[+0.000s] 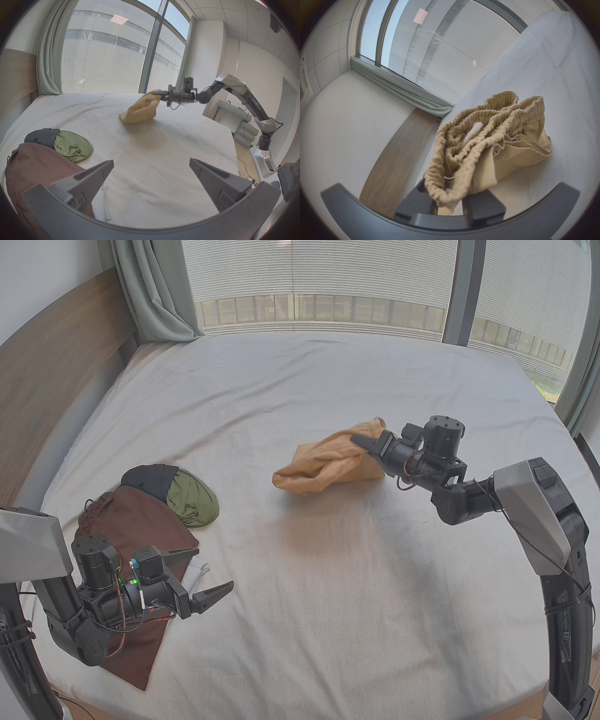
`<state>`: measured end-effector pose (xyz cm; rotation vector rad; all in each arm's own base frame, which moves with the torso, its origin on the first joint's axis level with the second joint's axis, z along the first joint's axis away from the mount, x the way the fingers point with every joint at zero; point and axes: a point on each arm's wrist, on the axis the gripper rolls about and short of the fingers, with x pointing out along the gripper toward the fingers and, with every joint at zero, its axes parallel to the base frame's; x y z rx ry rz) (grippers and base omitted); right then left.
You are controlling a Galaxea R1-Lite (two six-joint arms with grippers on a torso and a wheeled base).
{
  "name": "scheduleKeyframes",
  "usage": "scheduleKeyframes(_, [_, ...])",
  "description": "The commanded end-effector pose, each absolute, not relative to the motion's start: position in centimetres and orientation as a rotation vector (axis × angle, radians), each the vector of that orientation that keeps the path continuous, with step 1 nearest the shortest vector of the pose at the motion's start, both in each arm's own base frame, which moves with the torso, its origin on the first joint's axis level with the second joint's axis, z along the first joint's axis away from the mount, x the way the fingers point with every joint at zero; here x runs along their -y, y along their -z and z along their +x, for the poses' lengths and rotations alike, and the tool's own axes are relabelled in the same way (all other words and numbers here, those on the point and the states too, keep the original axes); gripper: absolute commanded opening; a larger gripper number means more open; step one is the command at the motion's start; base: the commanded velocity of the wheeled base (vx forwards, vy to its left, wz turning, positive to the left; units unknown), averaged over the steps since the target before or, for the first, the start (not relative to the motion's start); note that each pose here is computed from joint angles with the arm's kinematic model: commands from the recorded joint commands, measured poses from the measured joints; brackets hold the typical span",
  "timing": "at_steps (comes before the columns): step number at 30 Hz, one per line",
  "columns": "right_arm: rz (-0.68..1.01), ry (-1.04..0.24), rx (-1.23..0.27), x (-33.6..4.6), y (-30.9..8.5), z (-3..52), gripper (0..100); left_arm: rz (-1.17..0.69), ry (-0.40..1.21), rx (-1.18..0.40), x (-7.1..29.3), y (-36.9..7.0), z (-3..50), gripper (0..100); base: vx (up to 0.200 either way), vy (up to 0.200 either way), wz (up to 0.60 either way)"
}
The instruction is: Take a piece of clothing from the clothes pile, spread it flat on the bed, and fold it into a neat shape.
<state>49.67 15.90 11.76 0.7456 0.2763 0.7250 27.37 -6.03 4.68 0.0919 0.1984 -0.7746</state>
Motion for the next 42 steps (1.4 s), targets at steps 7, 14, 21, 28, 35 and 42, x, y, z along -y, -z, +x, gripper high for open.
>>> scheduleKeyframes(7, [0.740,-0.679,-0.381,-14.9,-5.3,46.8,0,0.094,0.776,-0.188,6.1,-4.9,27.4,100,0.000,0.000,0.00])
scheduleKeyframes(14, [0.744,-0.659,-0.413,-14.7,-2.1,45.6,0,0.097,0.776,-0.185,6.1,-4.9,27.5,100,0.000,0.000,0.00])
scheduleKeyframes(21, [0.746,-0.650,-0.435,-14.6,-0.7,45.1,0,0.096,0.776,-0.186,6.1,-4.9,27.4,100,0.000,0.000,0.00])
scheduleKeyframes(28, [0.744,-0.659,-0.415,-14.6,-0.7,45.1,100,0.096,0.776,-0.186,6.1,-4.9,27.4,100,0.000,0.000,0.00])
scheduleKeyframes(35, [0.748,-0.633,-0.415,-13.3,-0.7,44.5,100,0.095,0.775,-0.185,6.1,-4.9,27.5,100,0.000,0.000,0.00])
scheduleKeyframes(42, [0.743,-0.598,-0.344,-10.2,-5.4,42.8,100,0.096,0.777,-0.180,6.1,-5.0,27.6,100,0.000,0.000,0.00])
